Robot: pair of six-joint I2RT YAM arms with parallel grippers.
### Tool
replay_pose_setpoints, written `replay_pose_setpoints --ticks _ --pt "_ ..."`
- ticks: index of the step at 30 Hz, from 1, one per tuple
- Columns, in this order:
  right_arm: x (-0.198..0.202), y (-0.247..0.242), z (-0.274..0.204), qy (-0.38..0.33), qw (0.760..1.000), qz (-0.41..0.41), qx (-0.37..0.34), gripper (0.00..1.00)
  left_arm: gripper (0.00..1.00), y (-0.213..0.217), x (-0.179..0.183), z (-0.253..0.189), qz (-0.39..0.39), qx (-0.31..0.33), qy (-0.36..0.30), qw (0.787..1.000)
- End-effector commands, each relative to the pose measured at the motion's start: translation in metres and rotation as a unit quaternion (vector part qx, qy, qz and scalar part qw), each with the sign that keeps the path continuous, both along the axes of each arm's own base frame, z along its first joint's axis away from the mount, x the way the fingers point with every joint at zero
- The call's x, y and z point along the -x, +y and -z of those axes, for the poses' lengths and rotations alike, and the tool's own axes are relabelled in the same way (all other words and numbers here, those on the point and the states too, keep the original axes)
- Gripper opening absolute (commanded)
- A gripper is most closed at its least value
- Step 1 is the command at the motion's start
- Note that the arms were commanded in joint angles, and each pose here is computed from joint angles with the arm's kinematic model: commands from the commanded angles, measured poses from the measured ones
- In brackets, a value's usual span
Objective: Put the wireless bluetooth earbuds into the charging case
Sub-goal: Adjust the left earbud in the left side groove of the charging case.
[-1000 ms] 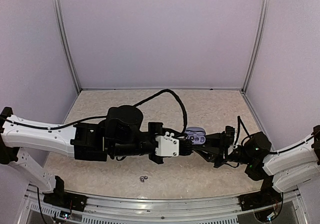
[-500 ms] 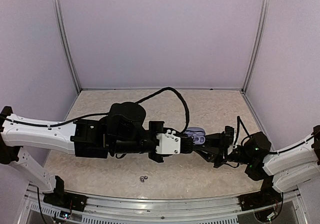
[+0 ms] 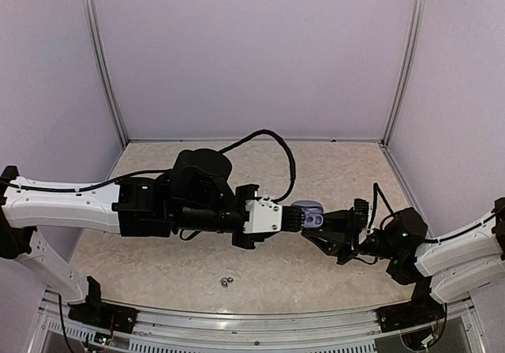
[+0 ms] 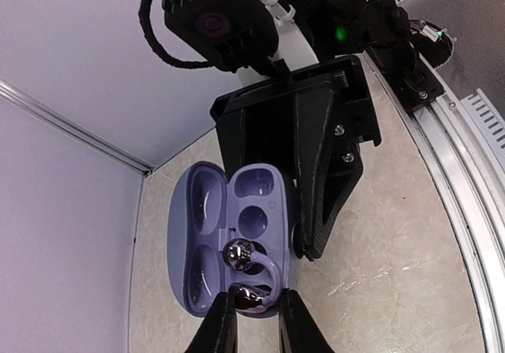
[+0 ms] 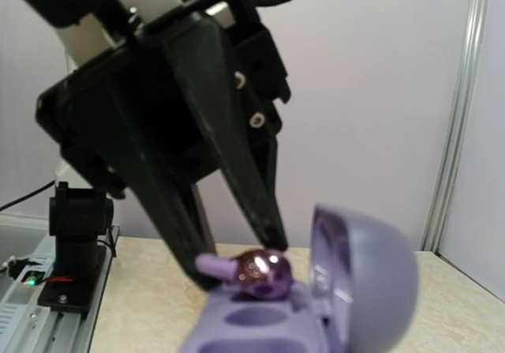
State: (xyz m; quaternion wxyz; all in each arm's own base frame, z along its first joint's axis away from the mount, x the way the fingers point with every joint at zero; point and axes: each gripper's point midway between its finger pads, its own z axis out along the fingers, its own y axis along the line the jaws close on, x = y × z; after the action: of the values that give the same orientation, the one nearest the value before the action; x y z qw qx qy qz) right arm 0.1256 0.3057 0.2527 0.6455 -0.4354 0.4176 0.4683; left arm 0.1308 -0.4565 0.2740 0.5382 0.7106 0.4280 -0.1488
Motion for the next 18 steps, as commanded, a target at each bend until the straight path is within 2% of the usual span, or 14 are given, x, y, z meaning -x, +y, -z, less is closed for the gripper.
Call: replay_pose_setpoints --ticks 1,8,18 --pt "0.014 0.000 -0.023 -0.036 0.999 -0.025 -0.030 0.00 0.19 -0.003 0.007 0.014 0.028 -0.022 0.047 0.998" --pt "0.018 0.000 -0.025 -0.041 0.998 -0.036 -0.030 0.00 0.17 0.000 0.008 0.014 0.040 -0.026 0.074 0.996" --pt "0.018 -0.004 -0.030 -0.040 0.998 -0.033 -0.042 0.00 0.16 0.003 0.013 0.025 0.050 -0.045 0.068 0.995"
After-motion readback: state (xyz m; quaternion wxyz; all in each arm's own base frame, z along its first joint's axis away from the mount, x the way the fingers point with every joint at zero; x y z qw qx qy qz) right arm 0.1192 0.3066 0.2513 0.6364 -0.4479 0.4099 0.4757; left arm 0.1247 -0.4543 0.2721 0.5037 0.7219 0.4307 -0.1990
